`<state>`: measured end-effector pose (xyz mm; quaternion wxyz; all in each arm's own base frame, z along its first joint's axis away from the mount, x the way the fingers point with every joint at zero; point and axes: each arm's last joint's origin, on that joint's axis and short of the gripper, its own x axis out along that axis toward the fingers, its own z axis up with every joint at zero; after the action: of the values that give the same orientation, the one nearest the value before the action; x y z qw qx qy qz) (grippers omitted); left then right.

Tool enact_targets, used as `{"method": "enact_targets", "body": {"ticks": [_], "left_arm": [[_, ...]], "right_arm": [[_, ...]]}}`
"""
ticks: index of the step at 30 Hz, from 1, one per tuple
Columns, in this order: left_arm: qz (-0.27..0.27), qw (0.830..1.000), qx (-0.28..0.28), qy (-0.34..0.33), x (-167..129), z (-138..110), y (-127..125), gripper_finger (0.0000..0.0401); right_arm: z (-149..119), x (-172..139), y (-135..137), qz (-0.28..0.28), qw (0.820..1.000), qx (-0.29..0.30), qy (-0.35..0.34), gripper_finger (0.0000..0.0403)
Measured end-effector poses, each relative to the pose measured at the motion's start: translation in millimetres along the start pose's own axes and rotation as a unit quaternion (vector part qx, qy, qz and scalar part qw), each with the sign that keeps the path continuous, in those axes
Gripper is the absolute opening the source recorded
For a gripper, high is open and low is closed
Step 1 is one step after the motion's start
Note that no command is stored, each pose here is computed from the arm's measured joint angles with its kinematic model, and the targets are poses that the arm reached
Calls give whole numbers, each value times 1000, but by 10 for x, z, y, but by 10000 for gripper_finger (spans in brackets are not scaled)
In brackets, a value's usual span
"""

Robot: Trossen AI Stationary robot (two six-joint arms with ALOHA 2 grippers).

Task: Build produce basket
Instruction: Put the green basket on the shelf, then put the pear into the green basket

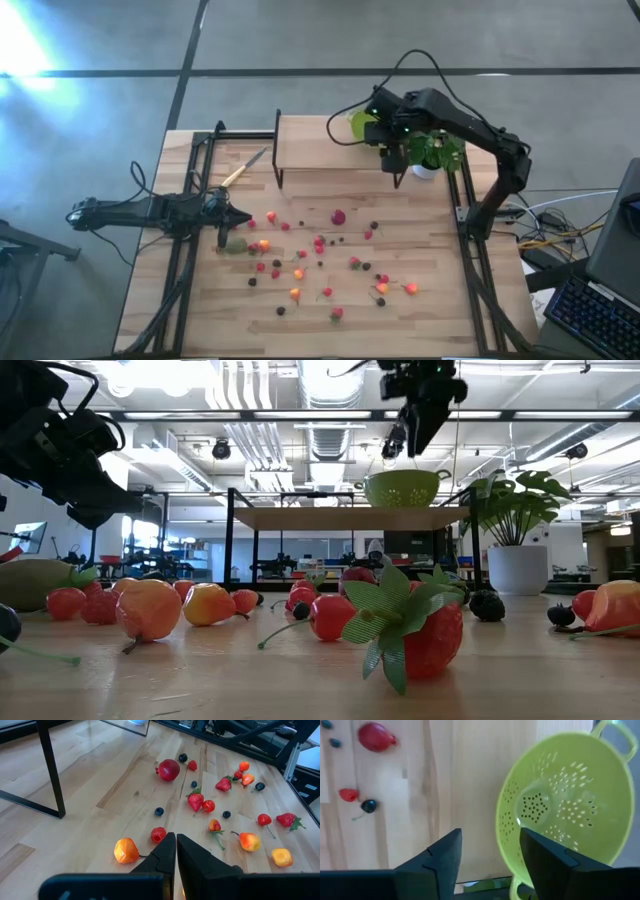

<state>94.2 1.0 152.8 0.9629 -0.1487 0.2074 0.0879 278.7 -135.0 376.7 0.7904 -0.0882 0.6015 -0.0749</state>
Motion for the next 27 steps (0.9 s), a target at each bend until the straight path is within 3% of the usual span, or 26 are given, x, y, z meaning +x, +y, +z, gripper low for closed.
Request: {"method": "enact_targets", "body": {"ticks": [7,14,18,27], "left_arm": [[0,1000,0,0,0,0,0,21],[0,1000,0,0,0,0,0,21],[0,1000,0,0,0,0,0,21],[0,1000,0,0,0,0,0,21]], "right_arm": [[-25,-358,334,-1,999,-4,-54,206],[-70,-624,738,25,995,39,-89,182],[-85,-674,958,51,992,85,-79,165],[-109,-641,1508,88,990,109,-14,119]]}}
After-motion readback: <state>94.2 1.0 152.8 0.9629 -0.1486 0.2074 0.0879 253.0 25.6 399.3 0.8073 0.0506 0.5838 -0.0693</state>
